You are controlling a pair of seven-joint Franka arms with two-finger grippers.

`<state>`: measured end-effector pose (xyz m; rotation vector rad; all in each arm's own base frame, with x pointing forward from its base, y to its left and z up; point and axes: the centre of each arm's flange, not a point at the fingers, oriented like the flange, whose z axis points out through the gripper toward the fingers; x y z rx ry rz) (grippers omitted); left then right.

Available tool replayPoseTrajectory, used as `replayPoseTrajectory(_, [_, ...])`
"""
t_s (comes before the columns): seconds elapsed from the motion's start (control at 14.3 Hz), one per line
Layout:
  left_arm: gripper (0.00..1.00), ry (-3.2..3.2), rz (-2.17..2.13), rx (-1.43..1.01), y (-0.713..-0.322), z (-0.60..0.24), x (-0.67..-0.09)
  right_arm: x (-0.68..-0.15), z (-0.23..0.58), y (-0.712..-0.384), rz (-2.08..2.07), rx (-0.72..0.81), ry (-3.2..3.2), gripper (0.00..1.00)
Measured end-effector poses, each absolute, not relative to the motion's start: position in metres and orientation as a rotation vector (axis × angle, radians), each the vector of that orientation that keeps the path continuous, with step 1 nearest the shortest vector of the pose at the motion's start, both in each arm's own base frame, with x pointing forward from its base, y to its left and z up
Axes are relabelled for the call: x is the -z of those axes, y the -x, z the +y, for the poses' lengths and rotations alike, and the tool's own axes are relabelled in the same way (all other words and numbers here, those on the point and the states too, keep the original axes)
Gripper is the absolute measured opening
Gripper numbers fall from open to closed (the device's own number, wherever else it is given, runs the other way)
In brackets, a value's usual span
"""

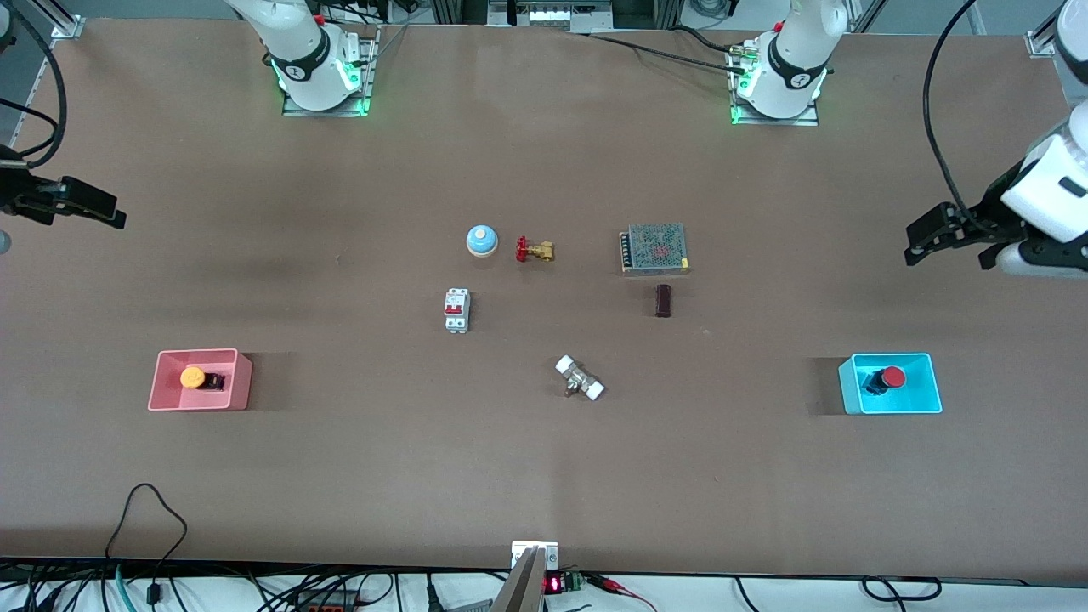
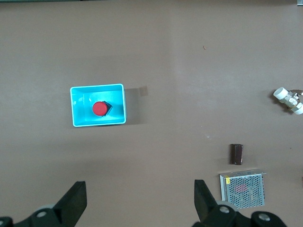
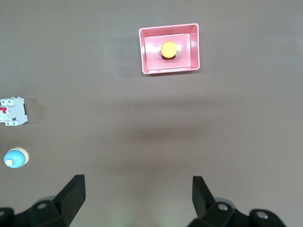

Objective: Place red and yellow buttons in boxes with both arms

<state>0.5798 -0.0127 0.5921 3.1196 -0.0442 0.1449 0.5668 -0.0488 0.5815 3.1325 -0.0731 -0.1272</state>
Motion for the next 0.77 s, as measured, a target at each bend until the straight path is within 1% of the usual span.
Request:
replayPoseTrajectory(0.42, [1.0,-3.122,-0.041,-0.184,-0.571,-0.012,-0.609,-0.598,-0.047,-0.546,-0.065,0.069,-3.131,1.0])
replayPoseTrajectory(0.77, [1.0,-3.123,-0.037,-0.191,-0.569,-0.011,-0.612,-0.601,-0.047,-0.542,-0.065,0.065,-3.132,1.0])
